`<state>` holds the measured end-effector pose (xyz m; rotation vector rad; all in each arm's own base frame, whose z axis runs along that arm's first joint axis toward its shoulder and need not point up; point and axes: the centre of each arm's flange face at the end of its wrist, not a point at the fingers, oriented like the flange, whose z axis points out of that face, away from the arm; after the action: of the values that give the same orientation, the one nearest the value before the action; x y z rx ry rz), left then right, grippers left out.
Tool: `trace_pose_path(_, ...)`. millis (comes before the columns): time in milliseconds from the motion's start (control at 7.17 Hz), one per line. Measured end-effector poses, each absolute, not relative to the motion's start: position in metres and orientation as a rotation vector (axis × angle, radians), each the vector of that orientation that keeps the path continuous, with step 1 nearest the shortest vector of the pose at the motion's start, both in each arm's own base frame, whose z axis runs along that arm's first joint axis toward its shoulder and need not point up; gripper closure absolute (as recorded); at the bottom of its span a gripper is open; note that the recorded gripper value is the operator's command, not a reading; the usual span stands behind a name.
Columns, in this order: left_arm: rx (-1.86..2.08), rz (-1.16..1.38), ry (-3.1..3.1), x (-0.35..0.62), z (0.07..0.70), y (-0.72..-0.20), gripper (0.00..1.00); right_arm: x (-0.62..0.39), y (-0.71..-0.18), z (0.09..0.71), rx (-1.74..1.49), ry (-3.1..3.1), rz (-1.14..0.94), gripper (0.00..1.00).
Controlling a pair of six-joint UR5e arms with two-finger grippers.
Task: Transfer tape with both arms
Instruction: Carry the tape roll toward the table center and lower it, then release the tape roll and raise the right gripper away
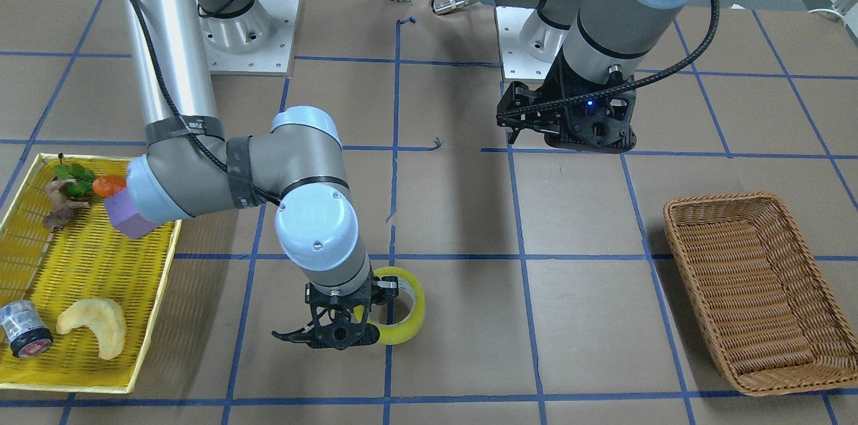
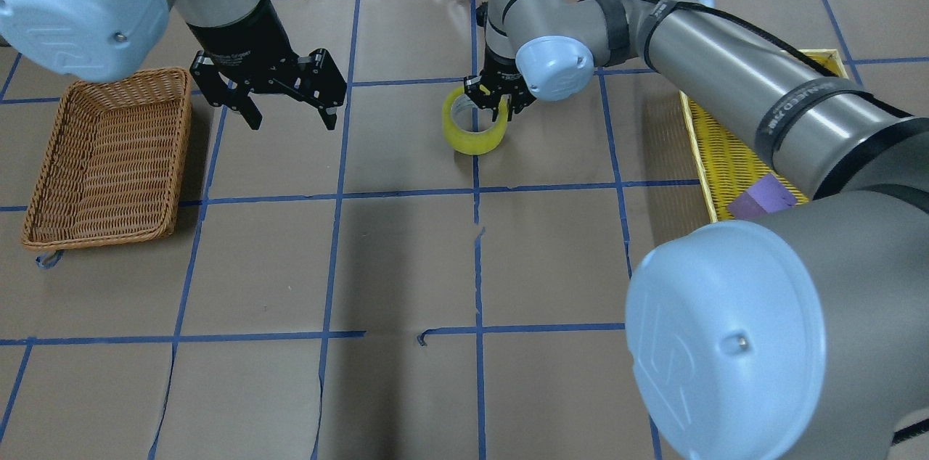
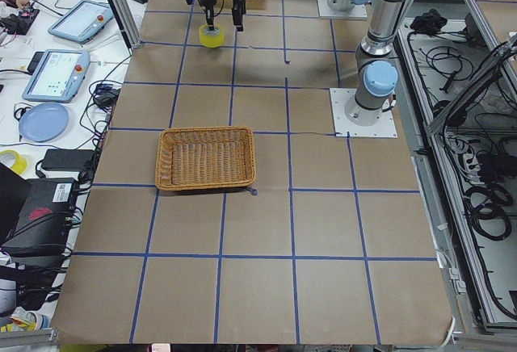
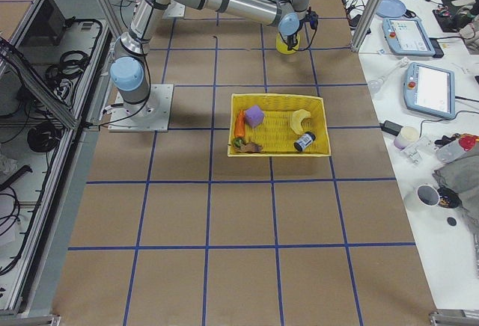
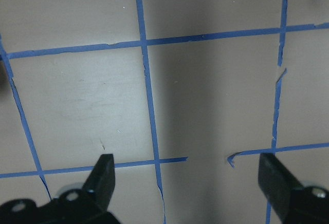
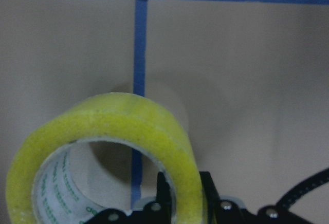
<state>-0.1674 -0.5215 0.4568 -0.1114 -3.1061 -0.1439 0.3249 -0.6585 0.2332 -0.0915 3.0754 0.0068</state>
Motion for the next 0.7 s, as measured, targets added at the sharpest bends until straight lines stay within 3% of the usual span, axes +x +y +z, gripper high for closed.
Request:
trace_pose_path(140, -0.111, -0.145, -3.106, -0.167, 0.456, -0.522, 0.0, 0.335, -0.656, 0.228, -0.099, 3.079, 0.015, 1.0)
trace_pose_path(279, -0.111, -0.145, -3.106, -0.167, 0.456, -0.522, 0.0, 0.338, -0.655, 0.225, -0.103, 3.083, 0.021, 0.6)
trace_pose_path(419, -0.111, -0.146, -3.105, -0.167, 0.456, -0.522, 0.0, 0.339, -0.654, 0.22, -0.109, 3.087, 0.029, 0.53)
trace_pose_path(558, -0.111, -0.146, -3.104, -0.168, 0.456, -0.522, 0.0, 0.338, -0.654, 0.214, -0.128, 3.101, 0.039, 0.34)
trace_pose_path(698, -0.111, -0.147, -3.104, -0.168, 0.456, -0.522, 0.0, 0.337, -0.655, 0.209, -0.152, 3.118, 0.044, 0.0)
